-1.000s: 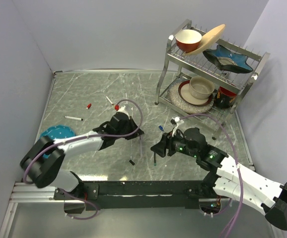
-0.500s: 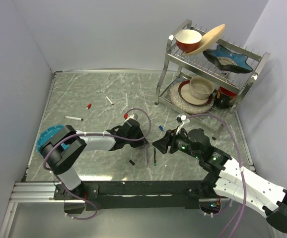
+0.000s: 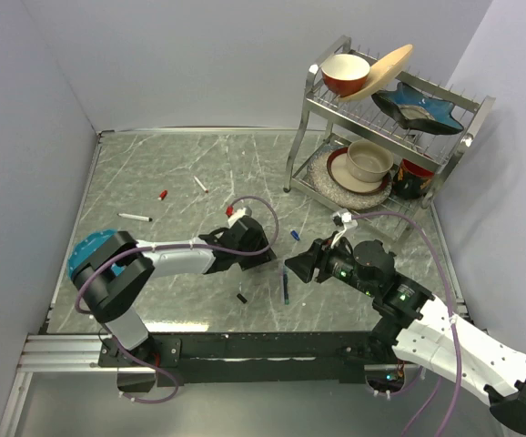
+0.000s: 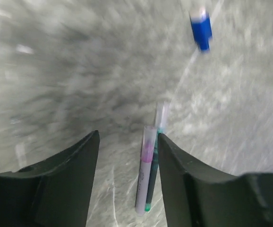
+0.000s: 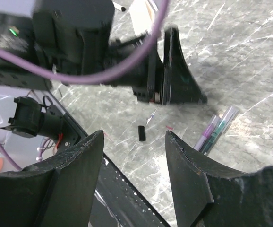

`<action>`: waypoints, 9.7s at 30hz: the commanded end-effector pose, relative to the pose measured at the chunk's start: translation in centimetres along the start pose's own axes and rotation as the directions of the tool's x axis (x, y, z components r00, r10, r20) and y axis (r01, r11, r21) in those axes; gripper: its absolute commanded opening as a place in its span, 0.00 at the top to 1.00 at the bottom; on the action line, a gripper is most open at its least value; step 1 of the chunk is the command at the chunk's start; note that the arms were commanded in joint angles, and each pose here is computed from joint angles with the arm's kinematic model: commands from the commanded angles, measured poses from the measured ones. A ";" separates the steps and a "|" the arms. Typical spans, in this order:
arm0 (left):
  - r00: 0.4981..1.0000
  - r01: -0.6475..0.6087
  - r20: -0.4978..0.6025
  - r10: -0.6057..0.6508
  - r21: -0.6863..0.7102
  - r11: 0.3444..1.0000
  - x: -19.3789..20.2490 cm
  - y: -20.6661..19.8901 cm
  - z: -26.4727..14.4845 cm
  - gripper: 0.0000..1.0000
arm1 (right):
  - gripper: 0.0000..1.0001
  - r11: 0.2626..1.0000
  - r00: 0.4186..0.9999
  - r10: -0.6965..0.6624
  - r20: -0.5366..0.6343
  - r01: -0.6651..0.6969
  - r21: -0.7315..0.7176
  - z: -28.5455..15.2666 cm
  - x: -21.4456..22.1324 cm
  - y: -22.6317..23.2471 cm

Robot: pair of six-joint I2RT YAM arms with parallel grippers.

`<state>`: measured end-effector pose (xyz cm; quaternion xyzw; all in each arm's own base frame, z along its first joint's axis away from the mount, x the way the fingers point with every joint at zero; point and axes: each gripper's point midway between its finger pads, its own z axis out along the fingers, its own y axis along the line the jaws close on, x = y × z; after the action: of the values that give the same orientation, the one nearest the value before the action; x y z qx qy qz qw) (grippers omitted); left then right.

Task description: Insert the pens into the pen caps

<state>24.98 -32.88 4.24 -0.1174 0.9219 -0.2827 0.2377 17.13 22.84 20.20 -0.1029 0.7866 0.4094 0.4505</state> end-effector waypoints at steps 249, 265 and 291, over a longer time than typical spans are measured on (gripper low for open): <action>0.908 -0.418 -0.043 0.417 -0.187 0.889 -1.7 6.9 -8.8 0.66 | 1.00 1.000 0.961 -0.006 0.278 0.002 0.015 -3.3 -6.7 1.0; 0.731 -0.680 -0.208 0.650 -0.140 0.720 -2.9 5.7 -6.2 0.45 | 1.00 1.000 0.946 -0.023 0.323 0.016 0.024 -5.2 -7.7 1.1; 0.741 -0.615 -0.400 0.540 -0.081 0.784 2.9 9.3 -4.9 0.47 | 1.00 1.000 0.933 -0.024 0.359 0.023 0.005 -7.2 -8.3 1.6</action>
<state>21.50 -23.98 1.94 0.2110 0.9592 -0.0914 0.1643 16.93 17.51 27.13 -0.0410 0.7137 0.4039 0.5708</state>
